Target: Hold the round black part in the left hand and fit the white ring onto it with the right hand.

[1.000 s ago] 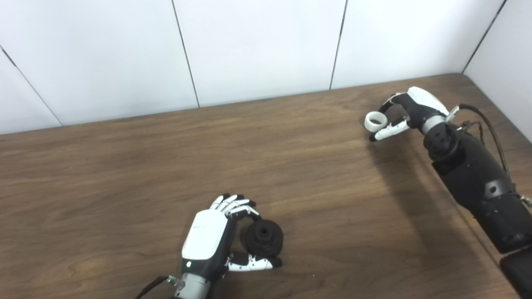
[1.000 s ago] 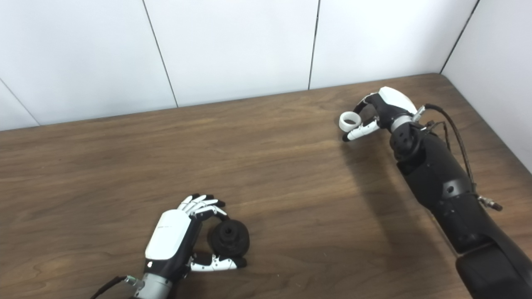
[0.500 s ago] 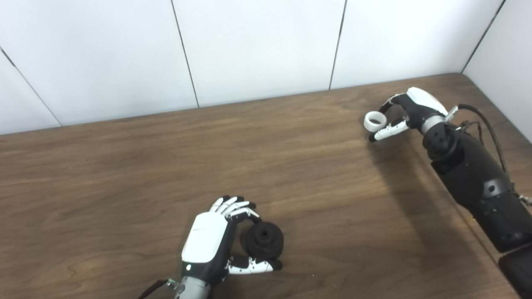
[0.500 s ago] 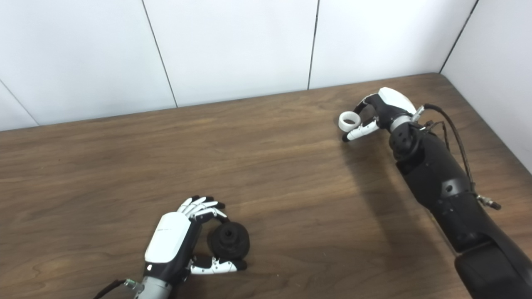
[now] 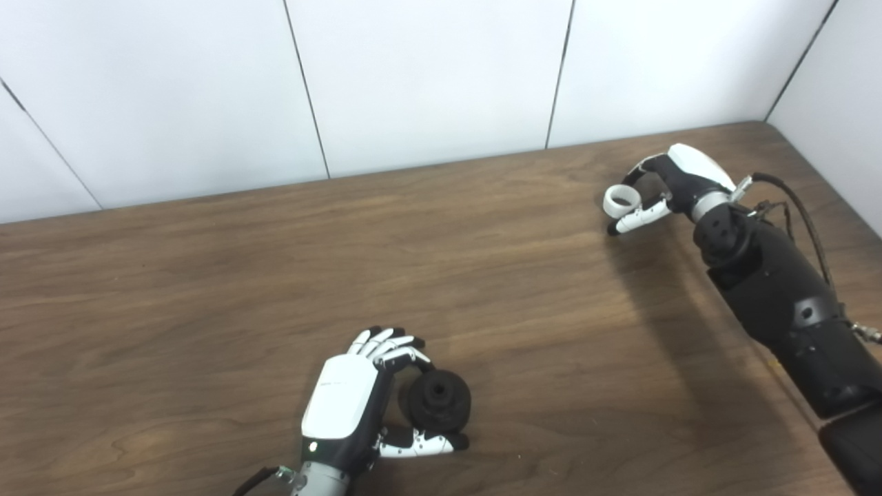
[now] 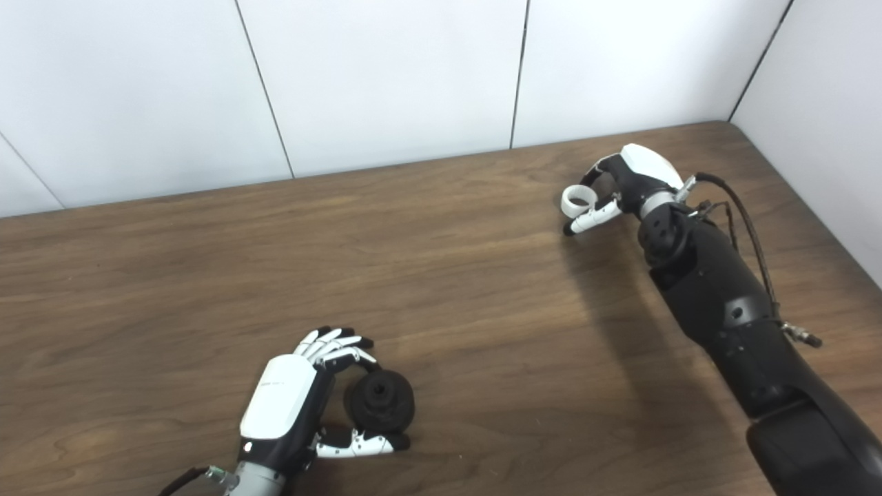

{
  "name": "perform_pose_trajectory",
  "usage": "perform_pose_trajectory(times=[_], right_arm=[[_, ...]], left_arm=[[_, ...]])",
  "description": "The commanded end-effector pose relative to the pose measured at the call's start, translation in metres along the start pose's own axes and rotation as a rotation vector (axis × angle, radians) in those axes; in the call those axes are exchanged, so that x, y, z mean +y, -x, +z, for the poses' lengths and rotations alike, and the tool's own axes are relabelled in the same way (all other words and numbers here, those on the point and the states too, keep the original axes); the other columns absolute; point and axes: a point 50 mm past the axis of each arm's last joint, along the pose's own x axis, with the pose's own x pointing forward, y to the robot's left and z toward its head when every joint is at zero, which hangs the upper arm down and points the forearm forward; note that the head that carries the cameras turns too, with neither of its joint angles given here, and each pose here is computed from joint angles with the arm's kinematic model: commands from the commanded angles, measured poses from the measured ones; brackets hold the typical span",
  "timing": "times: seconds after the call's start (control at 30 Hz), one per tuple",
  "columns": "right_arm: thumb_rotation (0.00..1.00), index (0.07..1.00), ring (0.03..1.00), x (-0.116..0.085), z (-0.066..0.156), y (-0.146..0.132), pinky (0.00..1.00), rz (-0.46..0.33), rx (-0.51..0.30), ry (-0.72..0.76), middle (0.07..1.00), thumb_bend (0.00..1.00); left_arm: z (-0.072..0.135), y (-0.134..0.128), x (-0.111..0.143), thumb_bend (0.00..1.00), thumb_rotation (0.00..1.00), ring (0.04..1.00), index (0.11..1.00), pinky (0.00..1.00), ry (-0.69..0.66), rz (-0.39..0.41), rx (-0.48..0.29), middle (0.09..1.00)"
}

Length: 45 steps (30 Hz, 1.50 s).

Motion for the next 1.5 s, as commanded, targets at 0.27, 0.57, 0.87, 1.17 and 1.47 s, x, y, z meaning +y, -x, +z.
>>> perform_pose_trajectory(times=[0.27,0.57,0.87,1.17,1.47], right_arm=[[0.23,0.624,0.939,-0.0369,0.0184,-0.0068,1.00,-0.111,-0.066,0.029,0.891,0.77],[0.22,0.598,0.945,-0.0389,0.0166,-0.0076,1.00,-0.110,-0.067,0.042,0.881,0.76],[0.15,0.493,0.949,-0.0401,0.0121,-0.0078,1.00,-0.103,-0.055,0.054,0.880,0.52],[0.15,0.493,0.948,-0.0404,0.0117,-0.0079,1.00,-0.108,-0.054,0.052,0.875,0.52],[0.15,0.493,0.943,-0.0381,0.0105,-0.0069,1.00,-0.100,-0.061,0.061,0.867,0.52]], left_arm=[[-0.0121,0.0208,-0.0233,0.52,0.05,0.852,0.485,0.93,-0.016,-0.151,0.085,0.773],[-0.0115,0.0209,-0.0224,0.52,0.05,0.854,0.485,0.93,-0.014,-0.152,0.087,0.775],[-0.0114,0.0215,-0.0224,0.52,0.05,0.855,0.485,0.93,-0.019,-0.153,0.086,0.775],[-0.0118,0.0215,-0.0222,0.52,0.05,0.854,0.485,0.93,-0.017,-0.154,0.086,0.774],[-0.0125,0.0218,-0.0223,0.52,0.05,0.850,0.484,0.93,-0.012,-0.148,0.079,0.771]])
